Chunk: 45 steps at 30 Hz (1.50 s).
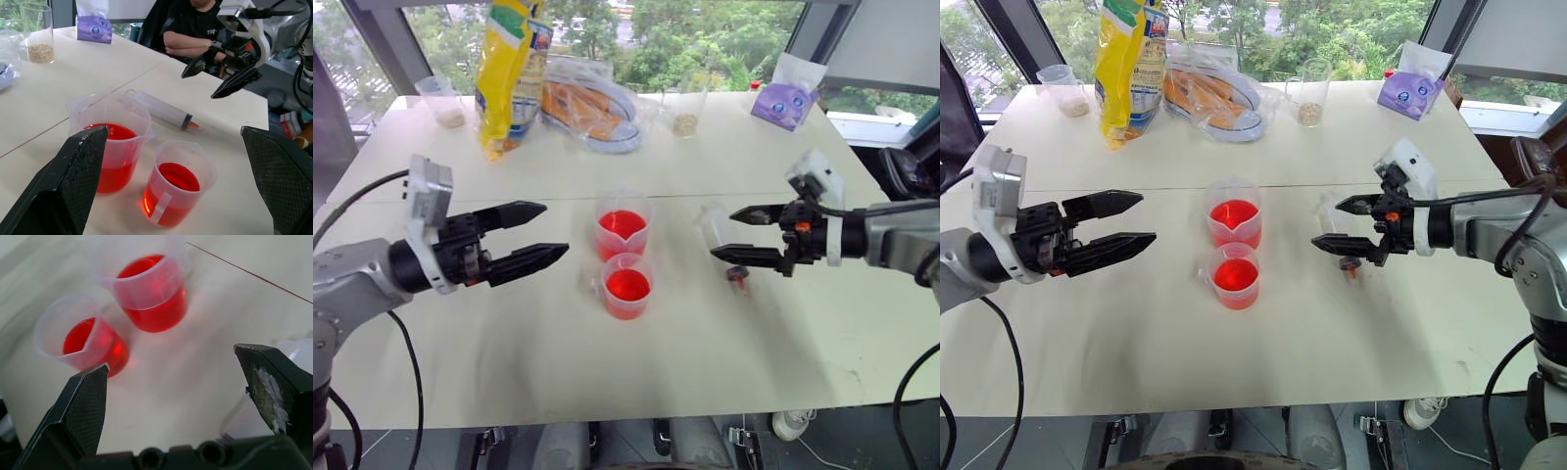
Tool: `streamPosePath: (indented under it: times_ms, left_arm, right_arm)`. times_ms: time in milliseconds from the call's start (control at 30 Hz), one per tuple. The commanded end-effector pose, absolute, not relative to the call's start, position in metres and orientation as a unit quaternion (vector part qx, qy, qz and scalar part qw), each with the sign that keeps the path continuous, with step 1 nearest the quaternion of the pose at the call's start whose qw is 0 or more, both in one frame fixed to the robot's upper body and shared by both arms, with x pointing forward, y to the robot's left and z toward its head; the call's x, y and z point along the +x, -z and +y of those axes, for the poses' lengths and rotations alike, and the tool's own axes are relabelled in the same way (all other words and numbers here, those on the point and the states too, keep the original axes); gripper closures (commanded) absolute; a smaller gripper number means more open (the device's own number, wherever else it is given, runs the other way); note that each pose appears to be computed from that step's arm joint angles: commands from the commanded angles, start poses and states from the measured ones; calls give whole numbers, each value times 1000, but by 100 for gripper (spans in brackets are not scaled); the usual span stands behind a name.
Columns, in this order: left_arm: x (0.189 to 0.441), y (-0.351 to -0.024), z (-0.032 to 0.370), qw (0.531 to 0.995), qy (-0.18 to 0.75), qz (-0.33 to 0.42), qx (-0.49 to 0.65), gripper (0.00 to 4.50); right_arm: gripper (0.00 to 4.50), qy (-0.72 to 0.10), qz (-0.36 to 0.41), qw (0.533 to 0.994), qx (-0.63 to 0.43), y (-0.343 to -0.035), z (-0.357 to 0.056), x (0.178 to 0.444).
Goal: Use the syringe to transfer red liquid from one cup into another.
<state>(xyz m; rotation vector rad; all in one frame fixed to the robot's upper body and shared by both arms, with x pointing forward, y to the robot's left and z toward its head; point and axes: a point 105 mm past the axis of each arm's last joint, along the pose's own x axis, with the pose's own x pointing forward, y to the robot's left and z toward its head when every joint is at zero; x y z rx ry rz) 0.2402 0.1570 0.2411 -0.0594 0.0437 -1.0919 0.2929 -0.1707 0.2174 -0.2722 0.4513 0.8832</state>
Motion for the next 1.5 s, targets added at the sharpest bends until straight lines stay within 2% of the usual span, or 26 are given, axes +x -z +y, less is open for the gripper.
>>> streamPosePath:
  times_ms: [33, 133, 367, 500, 800, 900, 1033, 1067, 1100, 1333, 1433, 1500]
  left_arm:
    - [240, -246, 154, 851, 525, 3, -16, 0]
    - [241, -244, 151, 848, 529, 4, -12, 0]
    - [246, -244, 145, 846, 533, -13, -12, 0]
    - [245, -243, 143, 848, 530, -19, -15, 0]
    - [241, -241, 144, 858, 512, -24, -22, 0]
    - [241, -241, 145, 861, 507, -25, -23, 0]
    - [242, -241, 145, 862, 505, -26, -22, 0]
    - [242, -241, 145, 863, 504, -26, -22, 0]
    - [242, -241, 145, 863, 504, -26, -22, 0]
    - [247, -246, 151, 866, 500, -28, -14, 0]
    - [255, -253, 155, 866, 499, -34, -8, 0]
    - [258, -255, 155, 864, 502, -35, -4, 0]
  right_arm:
    - [4, -382, 234, 884, -132, -219, -175, 304]
    - [4, -352, 256, 892, -122, -214, -178, 316]
    - [4, -234, 345, 906, -76, -177, -193, 361]
    - [4, -219, 374, 898, -75, -160, -193, 371]
    - [4, -224, 388, 887, -116, -136, -186, 385]
    - [76, -232, 387, 880, -148, -126, -184, 387]
    - [277, -237, 390, 877, -151, -122, -182, 388]
    - [305, -238, 390, 877, -150, -122, -181, 387]
    - [306, -238, 389, 877, -149, -122, -181, 387]
    - [306, -231, 327, 908, -121, -166, -183, 390]
    - [306, -324, 150, 931, -76, -242, -147, 387]
    - [306, -362, 86, 927, -43, -268, -130, 379]
